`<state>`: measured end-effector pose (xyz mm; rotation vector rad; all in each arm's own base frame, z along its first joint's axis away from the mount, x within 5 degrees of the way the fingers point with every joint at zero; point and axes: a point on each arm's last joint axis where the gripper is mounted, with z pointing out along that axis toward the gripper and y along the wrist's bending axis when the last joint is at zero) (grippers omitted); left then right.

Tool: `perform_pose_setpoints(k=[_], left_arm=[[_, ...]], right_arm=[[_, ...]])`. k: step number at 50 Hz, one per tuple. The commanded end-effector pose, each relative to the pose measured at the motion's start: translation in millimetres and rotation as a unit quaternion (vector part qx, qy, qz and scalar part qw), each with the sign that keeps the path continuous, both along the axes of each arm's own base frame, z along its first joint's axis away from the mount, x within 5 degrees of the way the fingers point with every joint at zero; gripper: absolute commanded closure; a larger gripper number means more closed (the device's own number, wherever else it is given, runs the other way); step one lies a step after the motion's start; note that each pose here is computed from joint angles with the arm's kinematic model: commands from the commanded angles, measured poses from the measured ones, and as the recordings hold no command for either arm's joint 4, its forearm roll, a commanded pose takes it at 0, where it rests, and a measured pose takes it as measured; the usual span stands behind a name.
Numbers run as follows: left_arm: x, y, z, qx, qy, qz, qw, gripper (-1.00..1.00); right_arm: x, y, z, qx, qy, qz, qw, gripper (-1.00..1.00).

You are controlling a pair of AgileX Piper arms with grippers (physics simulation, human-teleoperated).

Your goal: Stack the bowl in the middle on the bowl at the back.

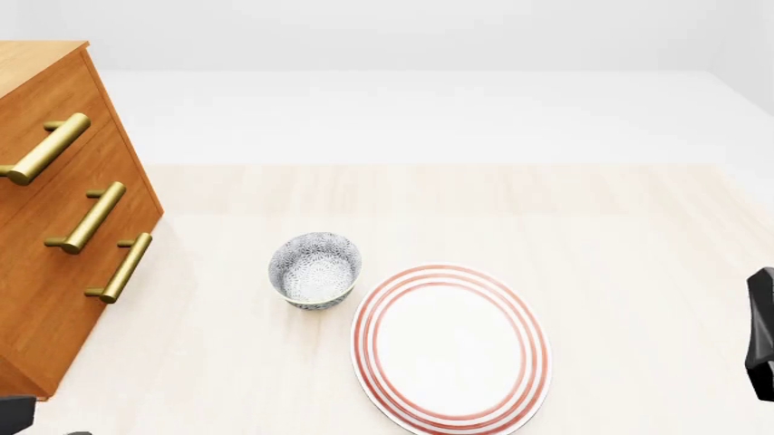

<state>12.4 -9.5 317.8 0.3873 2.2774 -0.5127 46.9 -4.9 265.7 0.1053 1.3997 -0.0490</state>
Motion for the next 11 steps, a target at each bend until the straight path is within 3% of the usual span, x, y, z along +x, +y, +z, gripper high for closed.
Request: perform_pose_setpoints(k=[1, 11], left_arm=[[-9.5, 7.7, 3.0, -0.002, -0.024, 0.045, 0.9987, -1.0], [-15.8, 11.3, 9.6, -0.008, -0.047, 0.081, 0.9956, -1.0]], right_arm=[[-0.1, -2.5, 14.2, 0.011, -0.01, -0.024, 0.9996, -1.0], [4.9, -5.2, 16.8, 0.014, -0.013, -0.041, 0.999, -1.0]])
